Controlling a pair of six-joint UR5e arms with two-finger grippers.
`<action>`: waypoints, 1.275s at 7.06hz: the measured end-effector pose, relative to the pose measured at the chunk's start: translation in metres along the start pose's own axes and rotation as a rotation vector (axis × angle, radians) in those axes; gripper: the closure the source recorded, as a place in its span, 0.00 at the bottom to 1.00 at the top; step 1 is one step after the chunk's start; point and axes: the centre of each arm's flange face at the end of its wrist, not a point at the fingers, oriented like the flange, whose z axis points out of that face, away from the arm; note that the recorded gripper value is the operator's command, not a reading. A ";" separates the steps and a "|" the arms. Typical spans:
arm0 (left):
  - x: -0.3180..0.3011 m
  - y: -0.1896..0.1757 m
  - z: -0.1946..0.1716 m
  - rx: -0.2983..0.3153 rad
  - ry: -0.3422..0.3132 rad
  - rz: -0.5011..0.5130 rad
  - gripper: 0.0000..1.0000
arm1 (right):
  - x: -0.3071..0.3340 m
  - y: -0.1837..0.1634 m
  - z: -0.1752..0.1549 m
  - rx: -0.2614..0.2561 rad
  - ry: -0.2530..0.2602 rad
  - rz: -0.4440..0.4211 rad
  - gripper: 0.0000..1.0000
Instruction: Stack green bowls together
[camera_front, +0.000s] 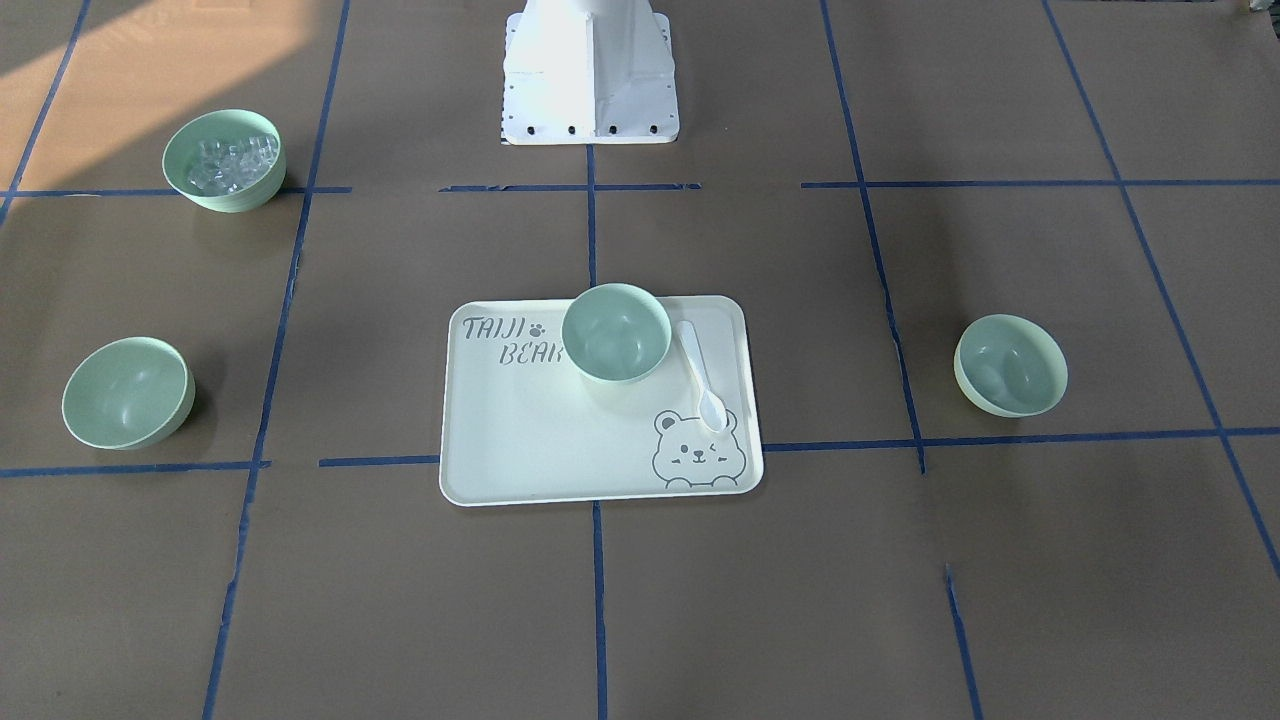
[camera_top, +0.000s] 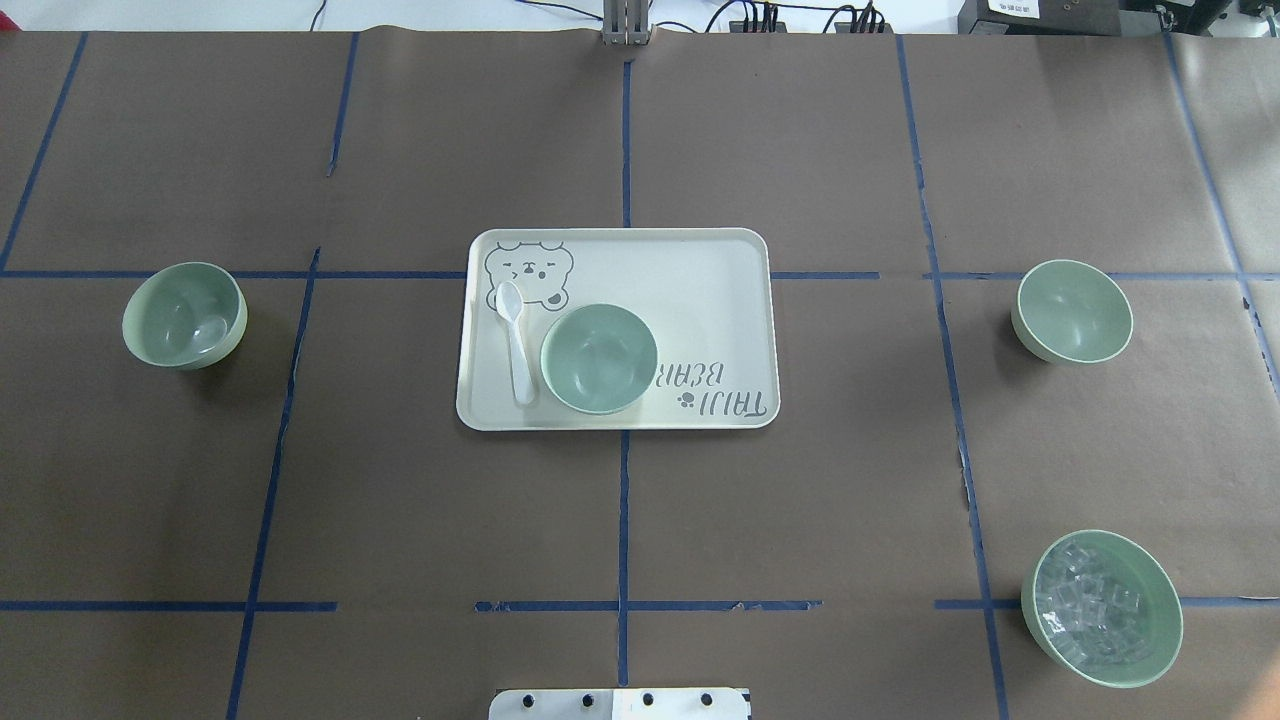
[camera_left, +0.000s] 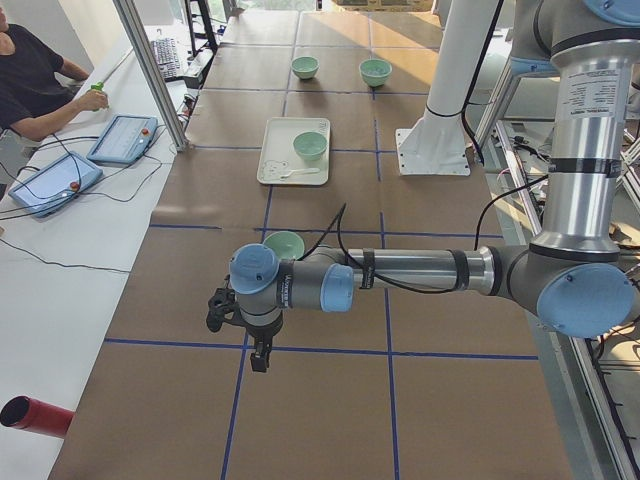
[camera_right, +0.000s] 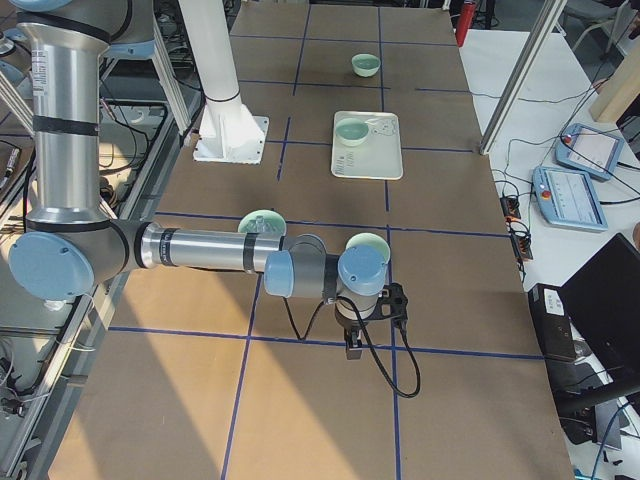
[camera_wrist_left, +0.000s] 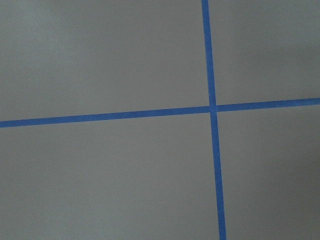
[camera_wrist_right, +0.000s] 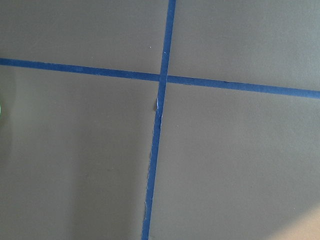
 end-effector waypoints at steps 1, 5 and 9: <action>0.000 0.000 0.000 0.001 0.000 0.000 0.00 | 0.000 0.000 -0.001 0.001 0.000 0.001 0.00; 0.019 -0.012 0.000 0.047 0.003 0.054 0.00 | -0.020 -0.011 -0.019 0.039 -0.001 -0.024 0.00; 0.123 -0.031 0.040 0.163 0.104 0.056 0.00 | -0.053 -0.043 -0.028 0.064 -0.003 -0.035 0.00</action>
